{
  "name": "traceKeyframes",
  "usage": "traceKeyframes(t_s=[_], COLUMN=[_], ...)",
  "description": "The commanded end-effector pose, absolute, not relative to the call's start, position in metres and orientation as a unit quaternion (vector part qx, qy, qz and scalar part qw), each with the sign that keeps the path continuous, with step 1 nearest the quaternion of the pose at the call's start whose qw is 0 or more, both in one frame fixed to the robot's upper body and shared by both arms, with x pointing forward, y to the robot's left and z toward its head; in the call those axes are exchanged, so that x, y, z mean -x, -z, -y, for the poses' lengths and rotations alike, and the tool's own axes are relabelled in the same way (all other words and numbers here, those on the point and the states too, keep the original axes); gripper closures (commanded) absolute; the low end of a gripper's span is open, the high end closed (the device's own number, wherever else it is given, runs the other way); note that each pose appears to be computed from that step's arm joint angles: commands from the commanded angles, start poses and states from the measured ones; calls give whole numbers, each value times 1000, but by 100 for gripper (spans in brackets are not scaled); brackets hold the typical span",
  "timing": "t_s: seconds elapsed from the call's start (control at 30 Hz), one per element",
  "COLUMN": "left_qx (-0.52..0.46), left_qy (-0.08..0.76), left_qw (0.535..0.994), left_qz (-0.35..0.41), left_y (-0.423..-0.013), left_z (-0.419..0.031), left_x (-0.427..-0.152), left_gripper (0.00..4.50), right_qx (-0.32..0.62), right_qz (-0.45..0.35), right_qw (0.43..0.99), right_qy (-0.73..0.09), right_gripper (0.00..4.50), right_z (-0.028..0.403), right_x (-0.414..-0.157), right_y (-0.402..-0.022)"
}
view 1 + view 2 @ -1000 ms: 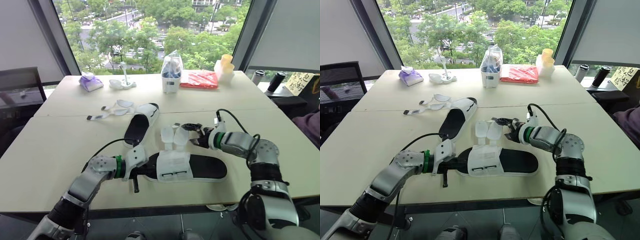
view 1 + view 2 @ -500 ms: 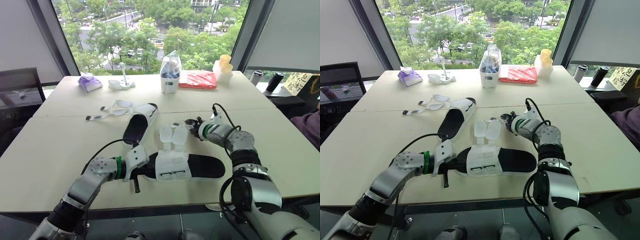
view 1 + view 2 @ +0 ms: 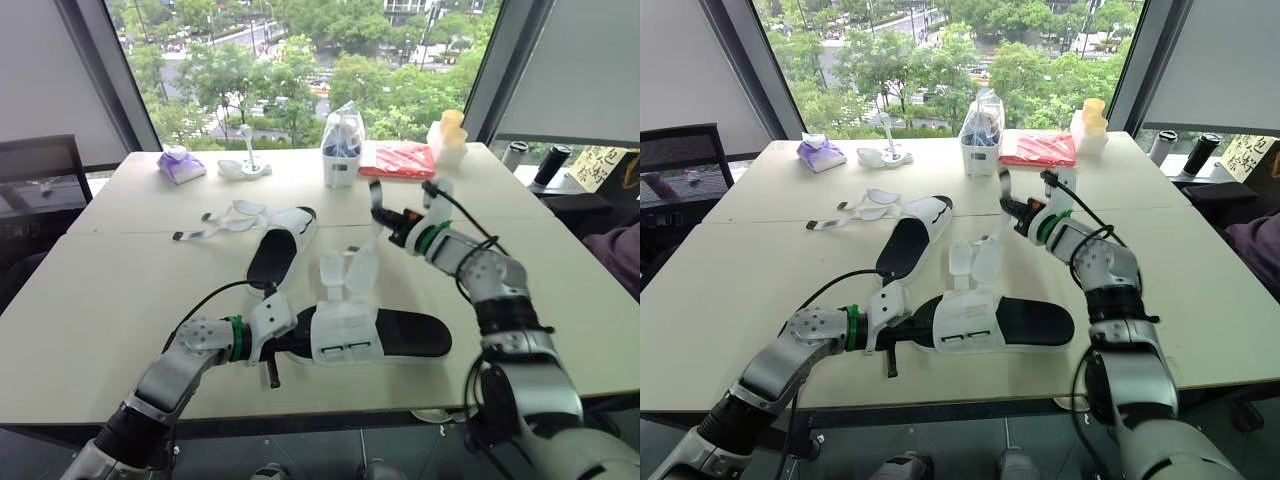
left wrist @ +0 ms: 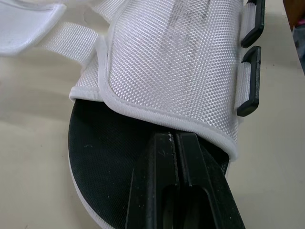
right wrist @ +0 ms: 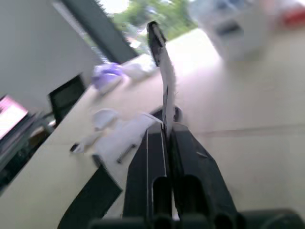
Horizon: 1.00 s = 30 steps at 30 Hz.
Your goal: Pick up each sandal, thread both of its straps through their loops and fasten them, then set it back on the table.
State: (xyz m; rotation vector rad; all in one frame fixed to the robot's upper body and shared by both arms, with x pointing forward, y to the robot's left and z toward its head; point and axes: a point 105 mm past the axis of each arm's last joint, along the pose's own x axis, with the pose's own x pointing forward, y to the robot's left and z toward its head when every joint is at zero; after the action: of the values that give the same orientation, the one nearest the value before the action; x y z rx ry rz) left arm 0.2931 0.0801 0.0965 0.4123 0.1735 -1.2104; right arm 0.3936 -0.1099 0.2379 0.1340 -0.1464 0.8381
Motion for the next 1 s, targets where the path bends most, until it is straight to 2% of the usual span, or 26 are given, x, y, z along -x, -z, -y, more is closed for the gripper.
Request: traceKeyframes(t_s=[0.03, 0.27, 0.3, 0.37, 0.43, 0.5, 0.57, 0.63, 0.73, 0.8, 0.83, 0.93, 1.0], left_qx=[-198, -199, -199, -199, -197, -196, -187, -172, -150, -137, -134, -133, -137], left_qy=[565, 565, 566, 567, 570, 573, 577, 580, 576, 570, 568, 568, 568], left_qw=[797, 796, 796, 794, 792, 791, 790, 792, 800, 807, 809, 809, 808], left_qz=[-81, -86, -87, -89, -91, -91, -89, -85, -79, -73, -72, -70, -68], left_y=[-95, -92, -91, -89, -87, -86, -86, -88, -91, -92, -92, -89, -87], left_z=[-81, -83, -83, -83, -81, -80, -76, -71, -67, -63, -61, -52, -47], left_x=[-293, -295, -294, -294, -294, -294, -295, -297, -302, -308, -310, -315, -317], left_gripper=[450, 450, 450, 450, 450, 450, 450, 450, 450, 450, 450, 450, 450], right_qx=[148, 340, 361, 393, 409, 420, 436, 435, 376, 265, 227, 8, -77], right_qz=[161, 231, 232, 238, 248, 238, 193, 143, 67, -19, -50, -194, -247], right_qw=[799, 659, 639, 611, 591, 586, 594, 625, 714, 787, 802, 792, 770], right_qy=[-560, -630, -638, -645, -650, -651, -648, -632, -587, -557, -550, -579, -583], right_gripper=[443, 443, 389, 322, 212, 115, 17, 17, 17, 17, 17, 17, 17], right_z=[76, 73, 75, 80, 82, 86, 98, 117, 142, 159, 162, 157, 151], right_x=[-324, -256, -249, -239, -225, -218, -217, -223, -241, -250, -250, -221, -207], right_y=[-236, -201, -194, -184, -179, -172, -159, -151, -154, -157, -157, -157, -159])
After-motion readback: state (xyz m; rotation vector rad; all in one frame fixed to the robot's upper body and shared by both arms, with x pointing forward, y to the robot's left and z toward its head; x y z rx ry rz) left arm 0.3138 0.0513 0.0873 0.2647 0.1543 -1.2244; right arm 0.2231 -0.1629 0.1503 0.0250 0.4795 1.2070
